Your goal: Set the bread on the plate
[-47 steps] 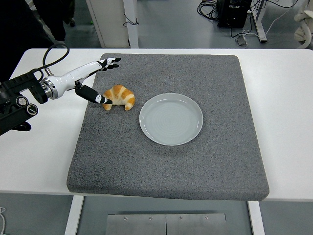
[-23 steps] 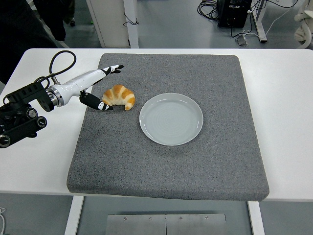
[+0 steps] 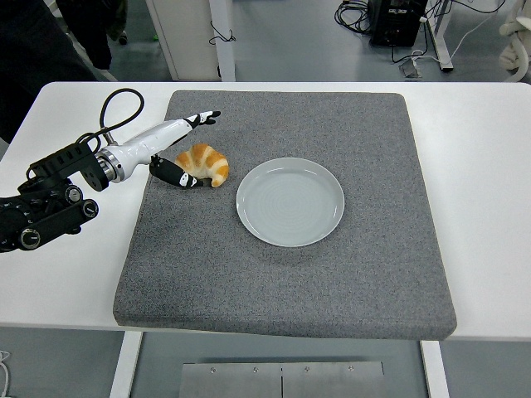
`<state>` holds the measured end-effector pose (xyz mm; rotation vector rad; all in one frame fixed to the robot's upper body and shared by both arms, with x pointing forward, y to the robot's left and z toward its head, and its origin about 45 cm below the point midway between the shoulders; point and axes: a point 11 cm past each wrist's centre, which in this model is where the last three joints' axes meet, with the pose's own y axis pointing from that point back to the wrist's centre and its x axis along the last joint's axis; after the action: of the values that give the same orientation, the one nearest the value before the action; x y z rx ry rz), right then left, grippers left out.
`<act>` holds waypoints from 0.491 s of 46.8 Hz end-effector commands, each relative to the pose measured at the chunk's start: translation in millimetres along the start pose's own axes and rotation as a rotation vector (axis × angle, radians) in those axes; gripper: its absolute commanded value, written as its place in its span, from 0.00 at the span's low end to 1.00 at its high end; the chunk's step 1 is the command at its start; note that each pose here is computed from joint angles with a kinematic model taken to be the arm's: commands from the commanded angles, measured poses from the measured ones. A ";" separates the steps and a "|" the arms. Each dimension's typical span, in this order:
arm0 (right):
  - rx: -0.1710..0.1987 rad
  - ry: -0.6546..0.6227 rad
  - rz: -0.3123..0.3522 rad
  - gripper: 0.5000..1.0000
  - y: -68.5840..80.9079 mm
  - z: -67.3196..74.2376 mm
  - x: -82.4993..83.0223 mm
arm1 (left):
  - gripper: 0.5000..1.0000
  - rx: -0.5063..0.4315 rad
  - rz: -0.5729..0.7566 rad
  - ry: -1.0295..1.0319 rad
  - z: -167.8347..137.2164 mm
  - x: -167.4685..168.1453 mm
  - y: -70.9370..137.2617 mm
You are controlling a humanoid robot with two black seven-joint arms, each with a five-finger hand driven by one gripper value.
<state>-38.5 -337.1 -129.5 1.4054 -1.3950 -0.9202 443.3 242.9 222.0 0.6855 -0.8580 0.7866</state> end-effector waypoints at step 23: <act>0.000 0.000 0.000 1.00 0.0 -0.1 0.0 | 0.94 0.021 -0.006 -0.047 -3.7 -15.2 -13.4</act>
<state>-38.4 -337.2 -129.5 1.4055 -1.3951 -0.9198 449.5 234.3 207.4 0.7200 -0.8916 0.7824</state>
